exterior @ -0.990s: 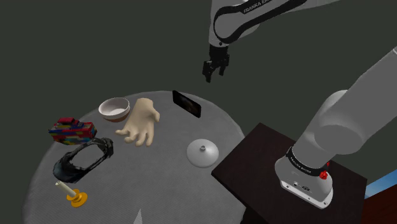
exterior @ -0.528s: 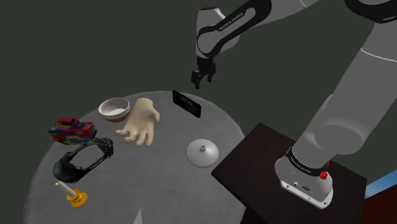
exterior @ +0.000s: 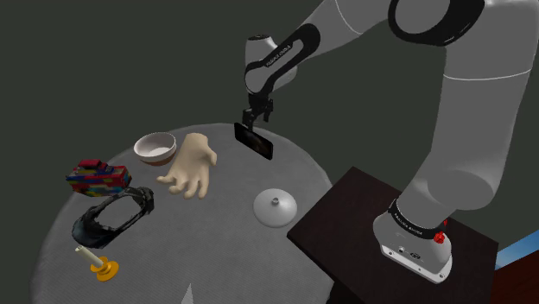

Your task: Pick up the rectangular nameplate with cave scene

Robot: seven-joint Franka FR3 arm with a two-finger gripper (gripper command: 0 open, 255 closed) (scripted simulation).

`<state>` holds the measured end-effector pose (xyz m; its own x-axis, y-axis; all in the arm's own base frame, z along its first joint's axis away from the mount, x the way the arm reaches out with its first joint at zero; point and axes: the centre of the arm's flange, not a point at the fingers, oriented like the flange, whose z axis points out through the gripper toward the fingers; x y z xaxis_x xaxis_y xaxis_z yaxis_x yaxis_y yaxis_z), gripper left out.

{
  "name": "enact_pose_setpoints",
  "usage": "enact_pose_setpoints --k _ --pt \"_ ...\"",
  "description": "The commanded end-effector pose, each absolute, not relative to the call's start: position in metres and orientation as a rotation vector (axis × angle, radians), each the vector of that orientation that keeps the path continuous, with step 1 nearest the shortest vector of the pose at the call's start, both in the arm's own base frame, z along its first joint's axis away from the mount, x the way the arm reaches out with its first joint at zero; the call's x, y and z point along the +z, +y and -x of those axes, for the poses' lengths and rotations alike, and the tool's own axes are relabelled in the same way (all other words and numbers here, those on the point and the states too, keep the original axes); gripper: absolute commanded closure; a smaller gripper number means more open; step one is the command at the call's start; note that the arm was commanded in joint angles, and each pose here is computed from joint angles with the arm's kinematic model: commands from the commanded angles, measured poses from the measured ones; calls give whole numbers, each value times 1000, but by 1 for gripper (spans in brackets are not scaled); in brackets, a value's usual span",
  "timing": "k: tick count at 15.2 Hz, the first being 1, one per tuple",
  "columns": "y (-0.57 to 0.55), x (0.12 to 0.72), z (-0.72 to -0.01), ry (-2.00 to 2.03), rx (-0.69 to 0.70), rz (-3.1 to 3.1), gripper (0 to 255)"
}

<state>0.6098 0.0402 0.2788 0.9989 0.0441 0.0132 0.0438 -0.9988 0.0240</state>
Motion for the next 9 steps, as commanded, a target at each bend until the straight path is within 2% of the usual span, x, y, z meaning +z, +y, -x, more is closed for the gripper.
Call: enact_pose_setpoints --k 1,9 --pt "41 258 -629 84 22 -3117 0" --pt "46 210 -644 97 22 -3118 0"
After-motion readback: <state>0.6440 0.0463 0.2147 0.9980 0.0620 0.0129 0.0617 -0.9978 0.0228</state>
